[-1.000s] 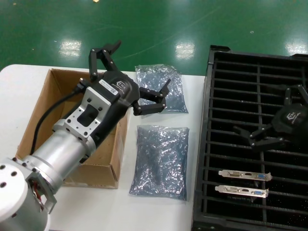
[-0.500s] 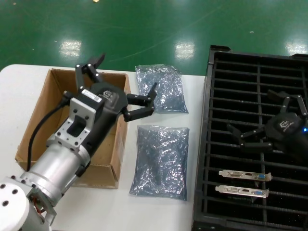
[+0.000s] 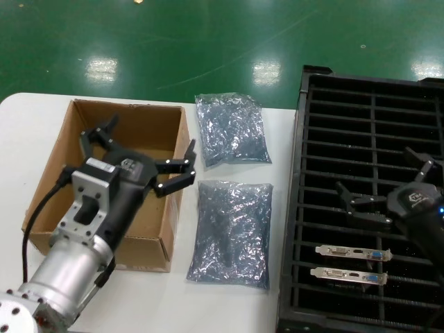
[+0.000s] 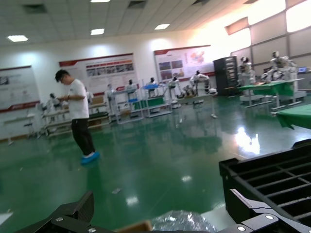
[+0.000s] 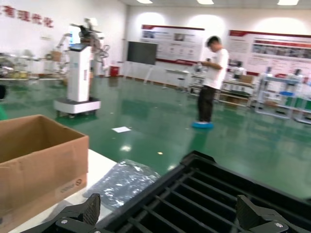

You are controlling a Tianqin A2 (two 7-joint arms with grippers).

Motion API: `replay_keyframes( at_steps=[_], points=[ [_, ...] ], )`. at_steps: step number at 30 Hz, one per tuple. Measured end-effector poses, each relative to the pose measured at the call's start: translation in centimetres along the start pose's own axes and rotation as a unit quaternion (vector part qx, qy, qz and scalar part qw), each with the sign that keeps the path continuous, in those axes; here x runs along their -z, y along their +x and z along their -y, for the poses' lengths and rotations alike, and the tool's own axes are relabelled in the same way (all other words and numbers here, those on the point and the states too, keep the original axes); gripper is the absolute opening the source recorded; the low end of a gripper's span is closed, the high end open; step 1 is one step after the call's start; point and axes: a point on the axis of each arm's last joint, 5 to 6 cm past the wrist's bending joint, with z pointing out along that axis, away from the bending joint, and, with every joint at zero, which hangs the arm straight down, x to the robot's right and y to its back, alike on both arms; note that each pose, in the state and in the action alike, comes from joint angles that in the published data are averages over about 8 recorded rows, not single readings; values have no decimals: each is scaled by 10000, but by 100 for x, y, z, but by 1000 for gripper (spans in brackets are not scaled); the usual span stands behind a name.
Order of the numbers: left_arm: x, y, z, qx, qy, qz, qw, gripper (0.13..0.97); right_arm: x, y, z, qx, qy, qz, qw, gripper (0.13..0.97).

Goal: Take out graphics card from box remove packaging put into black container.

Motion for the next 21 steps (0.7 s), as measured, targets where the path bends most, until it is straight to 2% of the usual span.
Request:
replay_keyframes(
  at_steps=[10, 21],
  points=[
    [215, -23, -280, 370, -335, 400, 9980, 966, 173, -244, -202, -389, -65, -688, 9968, 966],
    [528, -40, -598, 721, -796, 847, 9906, 966, 402, -482, -393, -771, -252, -1478, 9857, 966]
  ],
)
